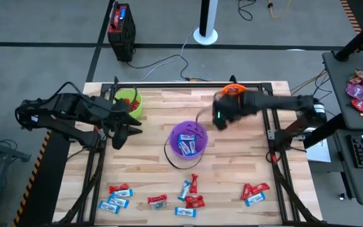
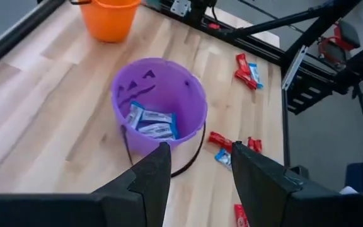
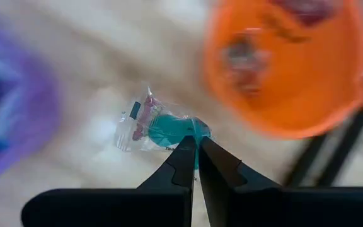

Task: Sort candy by brand, put in halloween buckets
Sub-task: Put the blue gummy into the orange bucket, then put the red chocolate into the green bucket

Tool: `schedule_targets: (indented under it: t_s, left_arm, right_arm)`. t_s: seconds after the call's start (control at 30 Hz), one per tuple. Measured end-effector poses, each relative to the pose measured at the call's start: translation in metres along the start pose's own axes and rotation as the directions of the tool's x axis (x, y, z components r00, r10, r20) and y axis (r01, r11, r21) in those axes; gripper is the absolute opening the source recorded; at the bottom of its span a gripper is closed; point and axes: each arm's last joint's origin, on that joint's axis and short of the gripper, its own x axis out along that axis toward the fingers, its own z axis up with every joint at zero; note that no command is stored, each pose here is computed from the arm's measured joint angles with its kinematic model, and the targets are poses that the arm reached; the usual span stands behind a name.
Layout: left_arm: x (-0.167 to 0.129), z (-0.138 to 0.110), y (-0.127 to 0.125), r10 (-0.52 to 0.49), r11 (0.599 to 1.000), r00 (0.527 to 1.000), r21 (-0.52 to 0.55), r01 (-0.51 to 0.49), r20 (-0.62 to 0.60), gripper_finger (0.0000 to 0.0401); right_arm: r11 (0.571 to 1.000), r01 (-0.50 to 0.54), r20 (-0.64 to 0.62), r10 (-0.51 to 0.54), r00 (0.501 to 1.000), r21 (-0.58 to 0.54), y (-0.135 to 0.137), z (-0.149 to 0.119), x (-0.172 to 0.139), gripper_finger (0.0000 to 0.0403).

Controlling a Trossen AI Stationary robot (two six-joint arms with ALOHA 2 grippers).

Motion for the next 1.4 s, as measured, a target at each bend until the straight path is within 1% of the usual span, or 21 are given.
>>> schedule_targets:
  t_s: [0.07,0.13,0.2,0.3,0.37,0.47,0.53,0.57,0.63,0.67,0.7,0.8,0.9,1.03,1.1,1.2,1.3,1.4]
  left_arm:
    - [0.005,0.001,-0.002,-0.005,1.000,1.000,-0.009,0.005,-0.008,0.0149]
    - [0.010,0.001,-0.004,-0.045,0.999,0.998,-0.024,0.044,-0.044,0.0149]
    - [0.015,-0.002,-0.008,-0.109,0.993,0.988,-0.048,0.104,-0.112,0.0149]
    - [0.027,-0.010,-0.021,-0.180,0.982,0.959,-0.086,0.165,-0.217,0.0149]
    - [0.039,-0.017,-0.032,-0.183,0.983,0.943,-0.086,0.165,-0.278,0.0149]
    - [0.059,-0.030,-0.049,-0.169,0.985,0.915,-0.092,0.145,-0.367,0.0149]
    - [0.076,-0.039,-0.058,-0.137,0.990,0.899,-0.098,0.105,-0.415,0.0149]
    - [0.086,-0.043,-0.063,-0.109,0.992,0.894,-0.108,0.068,-0.435,0.0149]
    - [0.102,-0.051,-0.071,-0.074,0.990,0.879,-0.138,0.009,-0.471,0.0149]
    - [0.109,-0.056,-0.076,-0.068,0.989,0.872,-0.145,-0.003,-0.486,0.0149]
    - [0.115,-0.060,-0.083,-0.073,0.989,0.869,-0.150,-0.002,-0.490,0.0149]
    - [0.129,-0.072,-0.103,-0.110,0.989,0.865,-0.142,0.045,-0.489,0.0149]
    - [0.142,-0.093,-0.119,-0.088,0.992,0.842,-0.121,0.027,-0.533,0.0149]
    - [0.162,-0.122,-0.143,-0.088,0.995,0.818,-0.090,0.045,-0.568,0.0149]
    - [0.174,-0.137,-0.149,-0.054,0.998,0.803,-0.057,0.025,-0.594,0.0149]
    - [0.194,-0.158,-0.150,0.026,1.000,0.771,0.013,-0.023,-0.636,0.0149]
    - [0.211,-0.174,-0.150,0.081,0.996,0.749,0.072,-0.045,-0.657,0.0149]
    - [0.227,-0.189,-0.148,0.138,0.989,0.730,0.126,-0.071,-0.669,0.0149]
  right_arm:
    - [0.997,0.032,-0.042,-0.029,0.999,0.065,-0.025,0.018,0.009,0.0012]
    - [0.993,0.032,-0.092,-0.021,0.995,0.111,-0.047,0.034,0.019,0.0013]
    - [0.991,0.032,-0.131,-0.015,0.991,0.129,-0.065,0.046,0.029,0.0015]
    - [0.994,0.027,-0.138,-0.012,0.990,0.107,-0.084,0.058,0.037,0.0029]
    - [0.995,0.035,-0.153,-0.020,0.988,0.095,-0.093,0.063,0.042,0.0047]
    - [0.995,0.044,-0.163,-0.030,0.986,0.084,-0.103,0.069,0.048,0.0085]
    - [0.996,0.051,-0.161,-0.038,0.986,0.078,-0.108,0.072,0.052,0.0113]
    - [0.997,0.045,-0.151,-0.035,0.988,0.062,-0.110,0.075,0.053,0.0127]
    - [0.999,0.024,-0.118,-0.020,0.993,0.033,-0.110,0.078,0.053,0.0153]
    - [1.000,-0.002,-0.101,0.004,0.995,0.021,-0.109,0.078,0.052,0.0164]
    - [0.999,-0.038,-0.079,0.039,0.996,0.012,-0.108,0.078,0.048,0.0175]
    - [0.986,-0.166,-0.008,0.166,0.986,-0.019,-0.102,0.077,0.035,0.0200]
    - [0.966,-0.248,0.083,0.253,0.964,-0.069,-0.093,0.073,0.018,0.0217]
    - [0.950,-0.290,0.146,0.306,0.941,-0.120,-0.082,0.062,-0.001,0.0228]
    - [0.942,-0.308,0.157,0.326,0.932,-0.131,-0.076,0.057,-0.007,0.0231]
    - [0.934,-0.328,0.157,0.348,0.924,-0.137,-0.067,0.051,-0.012,0.0231]
    - [0.929,-0.340,0.150,0.360,0.921,-0.145,-0.060,0.046,-0.014,0.0231]
    - [0.936,-0.323,0.146,0.343,0.928,-0.141,-0.054,0.046,-0.012,0.0231]
